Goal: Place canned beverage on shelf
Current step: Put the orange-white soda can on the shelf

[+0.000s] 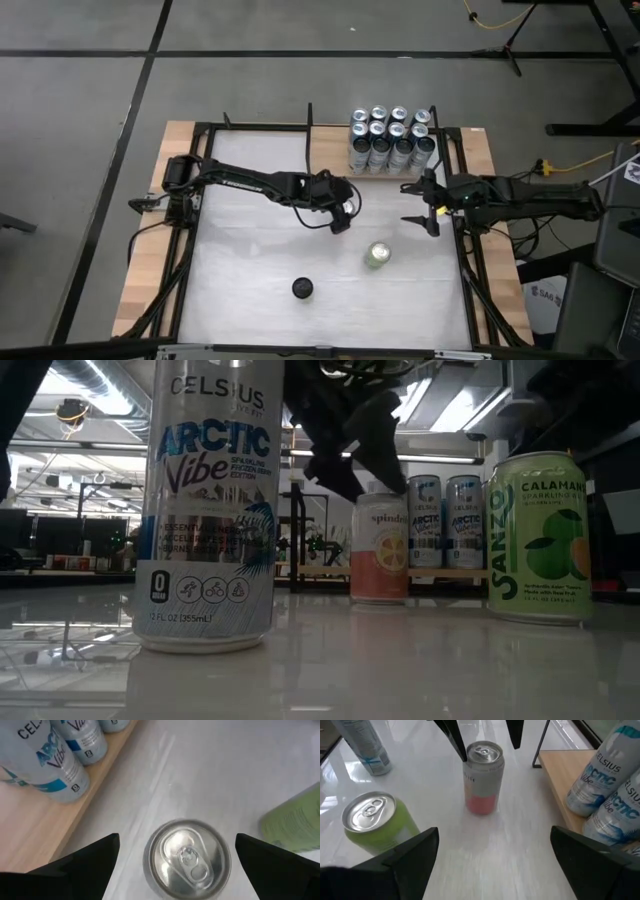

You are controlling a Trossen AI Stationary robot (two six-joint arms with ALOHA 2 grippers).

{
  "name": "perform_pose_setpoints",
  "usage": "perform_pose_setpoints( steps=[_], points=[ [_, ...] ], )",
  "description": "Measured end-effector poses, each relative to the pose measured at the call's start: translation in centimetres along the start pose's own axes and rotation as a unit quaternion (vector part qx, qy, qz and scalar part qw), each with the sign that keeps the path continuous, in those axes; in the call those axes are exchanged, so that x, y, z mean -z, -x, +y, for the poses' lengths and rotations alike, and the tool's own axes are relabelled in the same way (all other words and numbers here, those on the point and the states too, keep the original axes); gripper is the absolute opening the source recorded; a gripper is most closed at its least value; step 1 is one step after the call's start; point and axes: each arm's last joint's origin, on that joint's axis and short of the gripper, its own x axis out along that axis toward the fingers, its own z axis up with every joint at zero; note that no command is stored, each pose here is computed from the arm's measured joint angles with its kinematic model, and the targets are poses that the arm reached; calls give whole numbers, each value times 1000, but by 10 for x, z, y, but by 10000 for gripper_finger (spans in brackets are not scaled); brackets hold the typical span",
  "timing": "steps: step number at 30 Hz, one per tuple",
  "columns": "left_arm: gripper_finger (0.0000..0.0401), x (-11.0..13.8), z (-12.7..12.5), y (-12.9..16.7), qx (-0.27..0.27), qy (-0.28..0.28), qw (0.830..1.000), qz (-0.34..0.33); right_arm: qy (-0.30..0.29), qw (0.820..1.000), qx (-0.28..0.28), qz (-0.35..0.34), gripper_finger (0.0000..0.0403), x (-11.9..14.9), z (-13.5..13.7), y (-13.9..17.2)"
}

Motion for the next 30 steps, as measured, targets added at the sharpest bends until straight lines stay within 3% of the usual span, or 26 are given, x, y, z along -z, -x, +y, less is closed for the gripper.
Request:
perform_pose_setpoints(
  steps=[17, 30],
  points=[
    [385, 14, -5, -23, -9, -12, 1000, 27, 0, 1000, 0, 14, 372, 9, 0, -6],
    [273, 14, -5, -22, -10, -13, 1000, 26, 1, 1000, 0, 15, 372, 9, 0, -6]
  ],
)
